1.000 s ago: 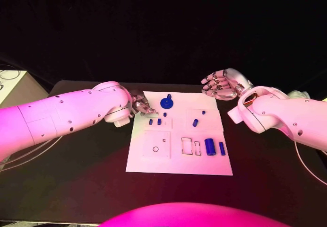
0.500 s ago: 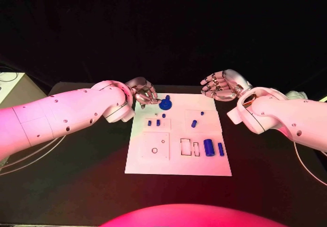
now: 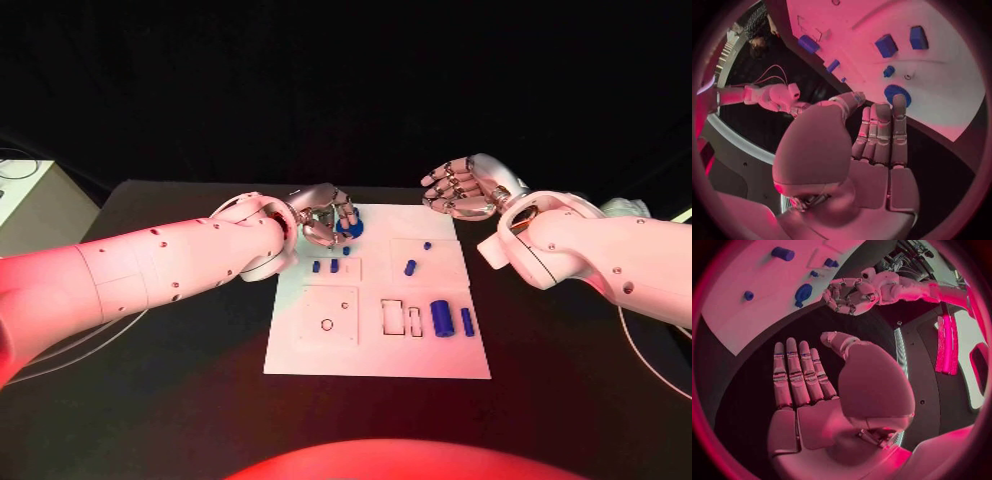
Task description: Assemble the parts on the task board
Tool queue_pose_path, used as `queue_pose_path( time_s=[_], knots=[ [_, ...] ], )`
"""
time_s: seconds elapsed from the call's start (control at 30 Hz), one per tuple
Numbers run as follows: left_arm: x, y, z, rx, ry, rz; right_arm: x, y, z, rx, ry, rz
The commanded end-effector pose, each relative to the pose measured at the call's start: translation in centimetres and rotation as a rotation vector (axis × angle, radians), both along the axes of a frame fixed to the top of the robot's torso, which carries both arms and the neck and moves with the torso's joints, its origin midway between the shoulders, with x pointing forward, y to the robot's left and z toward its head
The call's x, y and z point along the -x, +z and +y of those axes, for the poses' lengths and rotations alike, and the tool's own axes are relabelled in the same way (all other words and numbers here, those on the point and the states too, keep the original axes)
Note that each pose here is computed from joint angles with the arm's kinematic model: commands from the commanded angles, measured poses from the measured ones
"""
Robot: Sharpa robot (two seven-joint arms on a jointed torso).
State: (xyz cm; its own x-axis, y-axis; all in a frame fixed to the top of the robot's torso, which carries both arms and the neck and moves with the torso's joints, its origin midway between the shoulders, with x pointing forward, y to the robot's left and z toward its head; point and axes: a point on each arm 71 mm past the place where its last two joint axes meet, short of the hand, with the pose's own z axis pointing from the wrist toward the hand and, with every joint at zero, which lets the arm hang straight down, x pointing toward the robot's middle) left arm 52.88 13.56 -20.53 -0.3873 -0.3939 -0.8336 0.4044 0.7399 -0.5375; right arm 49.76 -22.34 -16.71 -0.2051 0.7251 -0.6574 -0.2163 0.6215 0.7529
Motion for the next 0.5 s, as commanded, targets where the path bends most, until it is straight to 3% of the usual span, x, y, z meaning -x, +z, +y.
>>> queue_pose_path(
  time_s=[0.03, 0.23, 0.5],
  knots=[
    [0.14, -0.38, -0.6, -0.107, -0.101, -0.091, 0.0, 0.0, 0.2, 0.002, 0.021, -0.004],
    [0.01, -1.62, -0.6, -0.213, -0.103, -0.040, 0.0, 0.0, 0.3, 0.002, 0.023, -0.003],
    [0.00, -2.23, -0.9, -0.282, -0.103, 0.002, 0.1, 0.0, 0.3, 0.002, 0.023, -0.002]
  ],
)
